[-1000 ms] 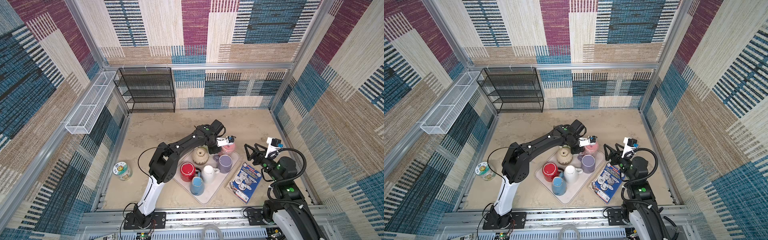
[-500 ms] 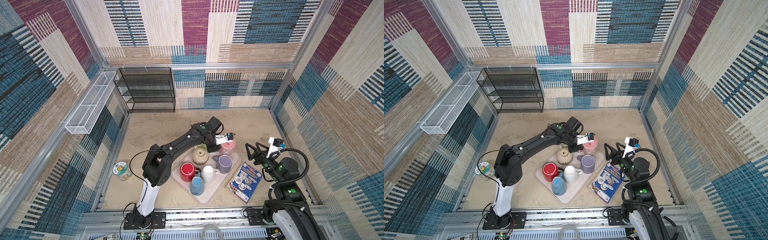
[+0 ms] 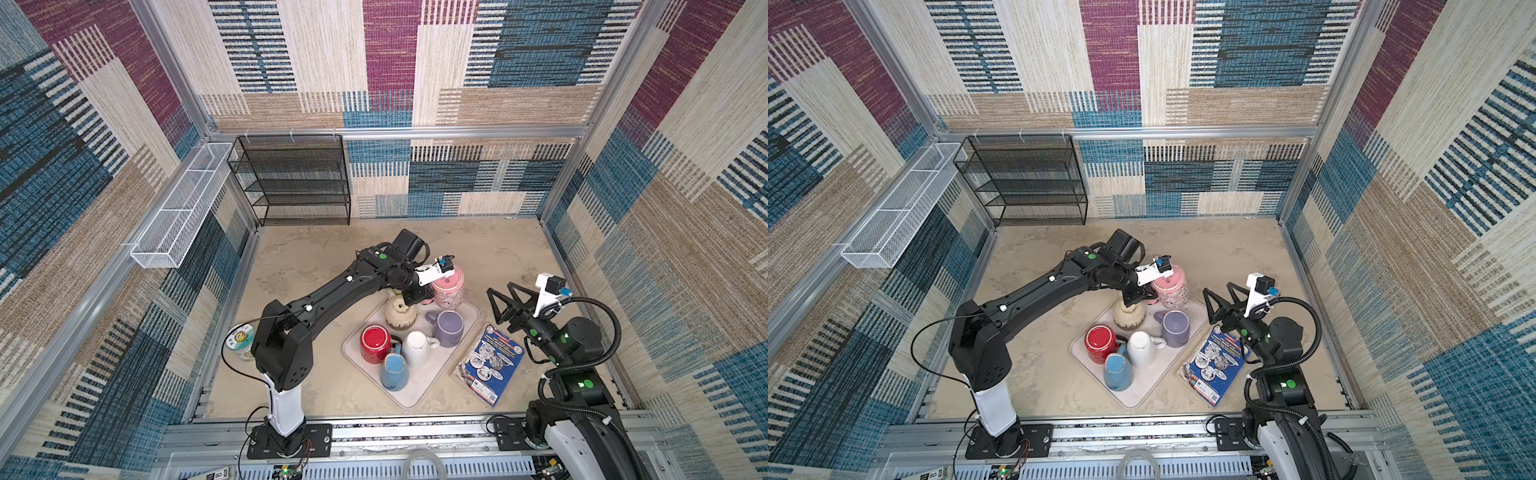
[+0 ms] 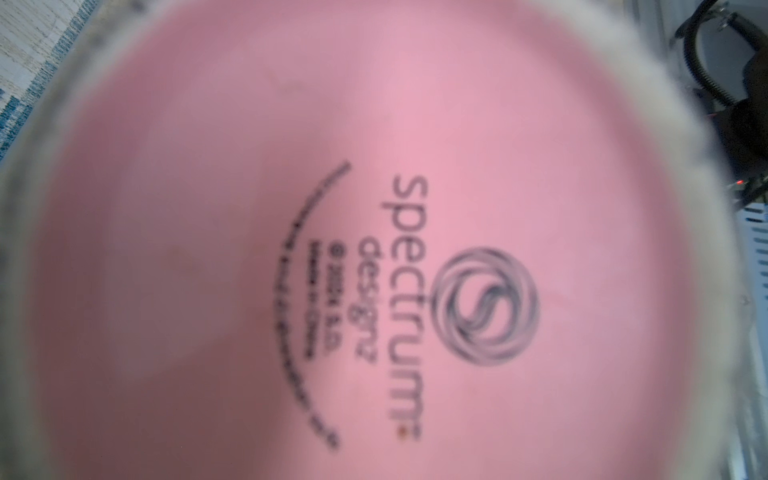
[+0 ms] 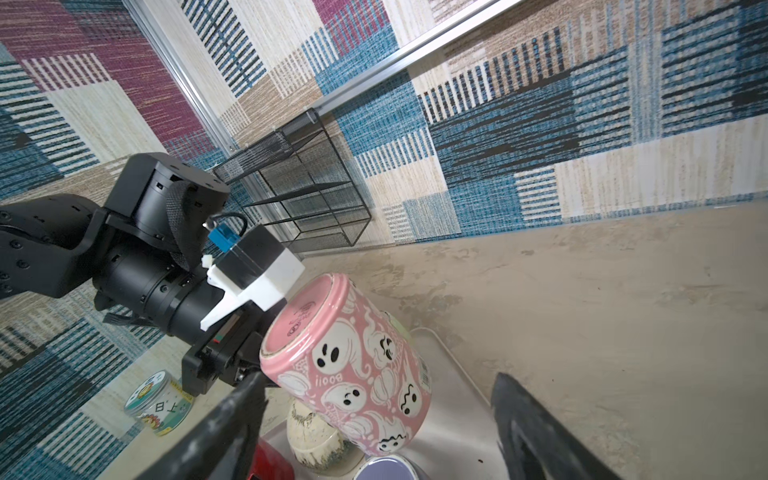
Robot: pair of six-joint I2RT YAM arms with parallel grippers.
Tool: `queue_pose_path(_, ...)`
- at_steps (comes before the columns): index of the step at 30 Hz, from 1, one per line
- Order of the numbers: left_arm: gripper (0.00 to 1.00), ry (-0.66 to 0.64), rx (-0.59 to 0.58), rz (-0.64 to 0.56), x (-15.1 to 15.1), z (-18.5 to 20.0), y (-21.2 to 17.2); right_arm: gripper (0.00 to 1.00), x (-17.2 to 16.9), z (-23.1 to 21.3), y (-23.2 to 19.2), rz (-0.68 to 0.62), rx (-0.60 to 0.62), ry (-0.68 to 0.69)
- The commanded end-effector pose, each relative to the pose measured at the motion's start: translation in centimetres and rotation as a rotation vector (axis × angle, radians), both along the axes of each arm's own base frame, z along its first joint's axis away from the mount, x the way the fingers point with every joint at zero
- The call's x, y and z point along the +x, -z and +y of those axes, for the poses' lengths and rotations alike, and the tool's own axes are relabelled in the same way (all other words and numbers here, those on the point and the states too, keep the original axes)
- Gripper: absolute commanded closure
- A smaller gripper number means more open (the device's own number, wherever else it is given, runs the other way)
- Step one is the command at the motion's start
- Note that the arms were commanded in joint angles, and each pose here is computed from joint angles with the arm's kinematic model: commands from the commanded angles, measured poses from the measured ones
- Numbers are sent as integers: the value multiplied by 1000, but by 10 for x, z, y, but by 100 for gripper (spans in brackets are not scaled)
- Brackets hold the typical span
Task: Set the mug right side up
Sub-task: 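Lift the pink mug off the tray with the left gripper, tilting it sideways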
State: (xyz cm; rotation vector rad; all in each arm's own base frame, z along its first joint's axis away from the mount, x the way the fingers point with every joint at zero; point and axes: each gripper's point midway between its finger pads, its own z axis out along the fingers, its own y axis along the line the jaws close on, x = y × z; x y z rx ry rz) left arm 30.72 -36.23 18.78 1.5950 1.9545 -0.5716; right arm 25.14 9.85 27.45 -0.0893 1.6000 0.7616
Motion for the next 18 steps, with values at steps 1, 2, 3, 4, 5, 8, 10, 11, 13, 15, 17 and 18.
queue_pose_path(1, 100, -24, -212, 7, 1, -14, -38, 11, -9, 12, -12, -66, 2, -87)
queue_pose_path(2, 100, -39, -244, 20, 0, -11, -43, 10, -10, 15, -13, -74, 4, -102)
queue_pose_path(3, 100, -50, -273, 29, -1, -9, -48, 10, -12, 16, -13, -80, 6, -114)
queue_pose_path(4, 100, -63, -307, 44, -2, -5, -52, 9, -13, 18, -14, -87, 8, -131)
queue_pose_path(5, 100, -67, -348, 64, -4, -1, -58, 9, -15, 21, -16, -95, 11, -148)
queue_pose_path(8, 100, -87, -449, 89, -7, 9, -75, 7, -21, 27, -19, -119, 16, -196)
queue_pose_path(10, 100, -108, -500, 105, -7, 16, -82, 6, -31, 31, -27, -160, 20, -234)
queue_pose_path(11, 100, -113, -531, 112, -8, 20, -88, 6, -34, 34, -27, -165, 21, -262)
queue_pose_path(13, 100, -125, -588, 131, -8, 26, -95, 6, -40, 42, -26, -166, 23, -324)
queue_pose_path(15, 100, -132, -653, 160, -8, 32, -104, 6, -48, 49, -27, -176, 27, -382)
queue_pose_path(17, 100, -126, -722, 190, -9, 37, -113, 6, -51, 56, -25, -163, 33, -435)
queue_pose_path(18, 100, -121, -744, 201, -10, 39, -116, 6, -53, 58, -25, -165, 34, -450)
